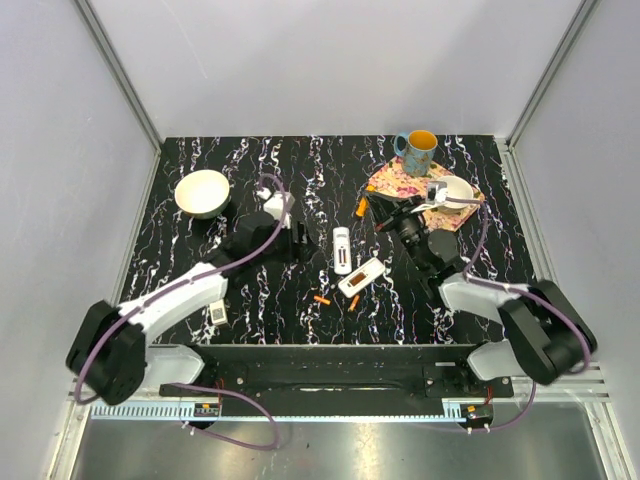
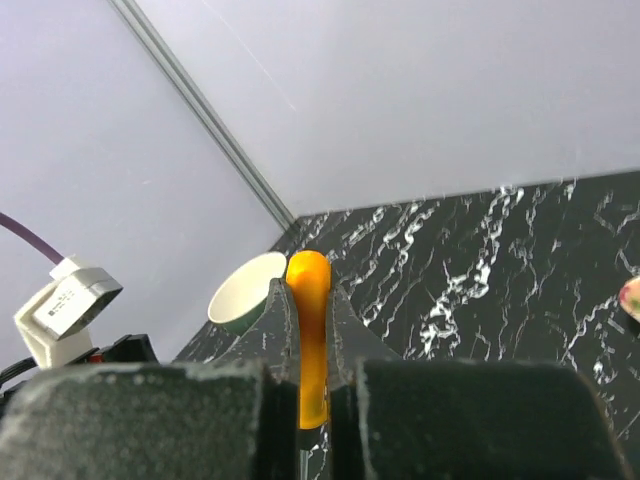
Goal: Unload the batteries from the remote control
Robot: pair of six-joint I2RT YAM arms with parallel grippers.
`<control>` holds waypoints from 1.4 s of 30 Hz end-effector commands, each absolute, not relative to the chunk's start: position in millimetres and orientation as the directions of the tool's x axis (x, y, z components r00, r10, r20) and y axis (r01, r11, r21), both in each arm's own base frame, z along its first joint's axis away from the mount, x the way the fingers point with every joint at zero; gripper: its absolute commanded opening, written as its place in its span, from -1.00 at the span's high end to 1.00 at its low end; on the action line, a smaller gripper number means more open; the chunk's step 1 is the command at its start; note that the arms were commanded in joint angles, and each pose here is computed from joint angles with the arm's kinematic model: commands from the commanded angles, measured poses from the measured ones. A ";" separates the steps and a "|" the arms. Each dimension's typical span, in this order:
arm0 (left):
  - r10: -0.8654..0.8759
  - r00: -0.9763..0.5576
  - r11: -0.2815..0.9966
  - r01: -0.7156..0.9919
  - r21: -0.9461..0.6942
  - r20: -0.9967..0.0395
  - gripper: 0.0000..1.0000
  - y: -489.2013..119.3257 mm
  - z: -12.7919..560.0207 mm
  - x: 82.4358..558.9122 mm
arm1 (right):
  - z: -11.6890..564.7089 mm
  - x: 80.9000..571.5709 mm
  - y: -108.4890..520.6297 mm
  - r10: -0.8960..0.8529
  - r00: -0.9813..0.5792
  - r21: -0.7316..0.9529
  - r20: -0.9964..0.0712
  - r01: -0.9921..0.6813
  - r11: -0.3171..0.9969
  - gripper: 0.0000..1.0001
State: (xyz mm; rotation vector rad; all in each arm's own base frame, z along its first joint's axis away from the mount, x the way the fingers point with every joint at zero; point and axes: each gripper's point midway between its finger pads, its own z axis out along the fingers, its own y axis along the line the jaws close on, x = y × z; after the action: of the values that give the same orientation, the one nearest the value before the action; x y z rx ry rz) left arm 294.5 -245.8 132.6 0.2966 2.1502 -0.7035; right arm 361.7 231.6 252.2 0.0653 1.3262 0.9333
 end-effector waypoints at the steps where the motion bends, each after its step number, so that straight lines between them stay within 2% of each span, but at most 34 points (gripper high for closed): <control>1: -0.102 -0.592 0.927 0.235 -0.292 -0.800 -0.55 -189.7 142.4 288.2 | 267.6 341.2 217.6 0.546 -0.011 0.465 -0.838 -0.538 0.703 1.00; 8: -0.169 -0.597 0.981 -0.023 -0.194 -0.784 -0.74 -122.9 139.9 257.6 | 284.0 319.3 199.6 0.510 0.030 0.418 -0.860 -0.531 0.737 1.00; 12: -0.199 -0.595 0.979 -0.161 -0.127 -0.779 -0.84 -95.0 137.0 250.6 | 280.5 316.7 200.1 0.497 0.013 0.415 -0.868 -0.532 0.739 1.00; 17: -0.221 -0.609 0.952 -0.305 -0.032 -0.762 -0.86 -67.4 128.1 241.8 | 271.8 316.0 202.4 0.495 -0.012 0.424 -0.869 -0.533 0.732 1.00; 18: -0.232 -0.597 0.941 -0.339 -0.021 -0.768 -0.93 -62.4 128.6 242.5 | 271.6 315.7 202.9 0.496 -0.013 0.425 -0.868 -0.536 0.730 1.00; 26: -0.260 -0.678 0.880 -0.459 0.119 -0.688 -0.98 -33.6 96.1 239.8 | 262.0 314.6 207.0 0.492 -0.044 0.435 -0.869 -0.541 0.720 1.00; 32: -0.380 -0.625 0.823 -0.564 0.058 -0.682 -0.98 -11.8 78.5 250.9 | 256.2 313.5 205.7 0.487 -0.055 0.438 -0.872 -0.534 0.723 1.00; 42: -0.475 -0.689 0.829 -0.559 -0.017 -0.547 -0.90 -2.6 33.6 260.3 | 252.6 314.3 204.9 0.486 -0.057 0.440 -0.872 -0.527 0.727 1.00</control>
State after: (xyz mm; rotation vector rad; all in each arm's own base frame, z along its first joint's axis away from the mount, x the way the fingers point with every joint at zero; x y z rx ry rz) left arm 241.2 10.4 39.5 -0.7927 2.4379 0.3394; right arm 316.1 202.3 243.9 -0.0275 1.4381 0.8087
